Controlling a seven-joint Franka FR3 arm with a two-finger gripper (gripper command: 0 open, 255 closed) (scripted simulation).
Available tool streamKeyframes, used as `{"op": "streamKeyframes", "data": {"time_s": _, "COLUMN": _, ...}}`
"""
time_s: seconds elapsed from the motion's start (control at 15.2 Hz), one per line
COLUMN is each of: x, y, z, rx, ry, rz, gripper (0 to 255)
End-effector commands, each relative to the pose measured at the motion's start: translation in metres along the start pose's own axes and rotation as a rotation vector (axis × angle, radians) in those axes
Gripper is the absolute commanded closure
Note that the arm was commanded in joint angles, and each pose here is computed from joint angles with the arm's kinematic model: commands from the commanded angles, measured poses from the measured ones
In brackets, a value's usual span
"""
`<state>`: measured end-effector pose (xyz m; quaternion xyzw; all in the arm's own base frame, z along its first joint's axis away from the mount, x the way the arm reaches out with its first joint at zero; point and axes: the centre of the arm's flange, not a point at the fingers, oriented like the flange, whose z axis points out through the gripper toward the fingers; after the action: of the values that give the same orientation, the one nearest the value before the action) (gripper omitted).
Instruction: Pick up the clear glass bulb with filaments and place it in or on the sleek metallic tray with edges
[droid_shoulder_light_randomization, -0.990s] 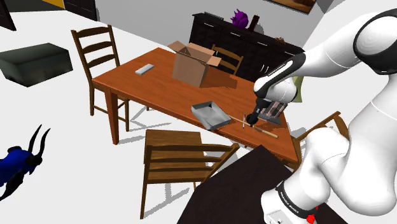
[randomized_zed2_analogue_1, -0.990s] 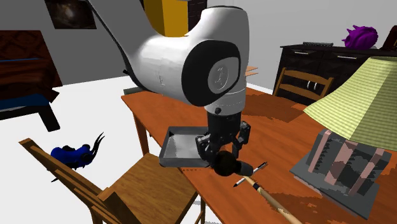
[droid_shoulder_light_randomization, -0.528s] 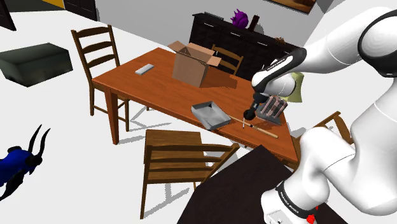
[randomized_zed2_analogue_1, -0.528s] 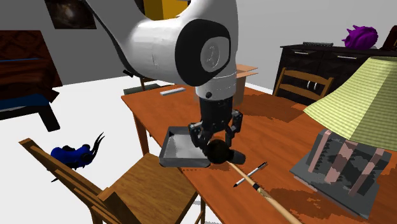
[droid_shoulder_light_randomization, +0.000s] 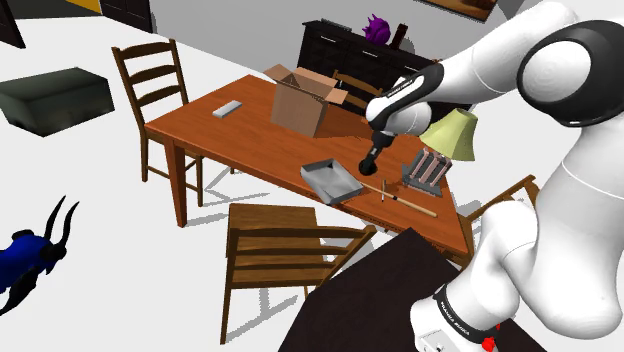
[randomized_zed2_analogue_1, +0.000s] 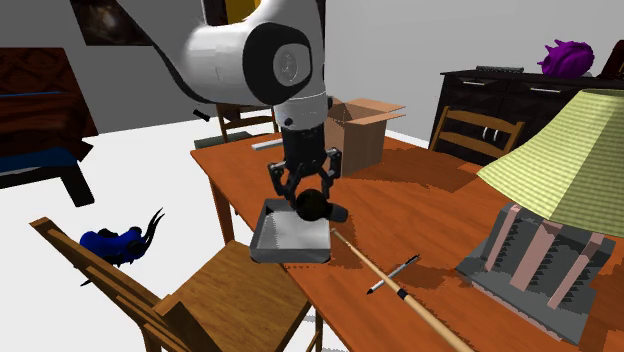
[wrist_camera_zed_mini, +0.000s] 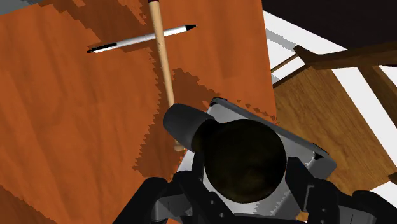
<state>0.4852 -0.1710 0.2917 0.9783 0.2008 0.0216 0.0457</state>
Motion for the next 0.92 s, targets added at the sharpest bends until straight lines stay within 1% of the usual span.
{"op": "streamKeyframes", "data": {"time_s": 0.0, "x": 0.025, "y": -0.005, "z": -0.001, "rx": 0.002, "ry": 0.001, "rz": 0.002, "gripper": 255}}
{"op": "streamKeyframes", "data": {"time_s": 0.53, "x": 0.13, "y": -0.022, "z": -0.01, "rx": 0.002, "ry": 0.001, "rz": 0.002, "gripper": 255}}
{"op": "streamKeyframes", "data": {"time_s": 0.86, "x": 0.129, "y": -0.025, "z": 0.016, "rx": 0.002, "ry": 0.001, "rz": 0.002, "gripper": 255}}
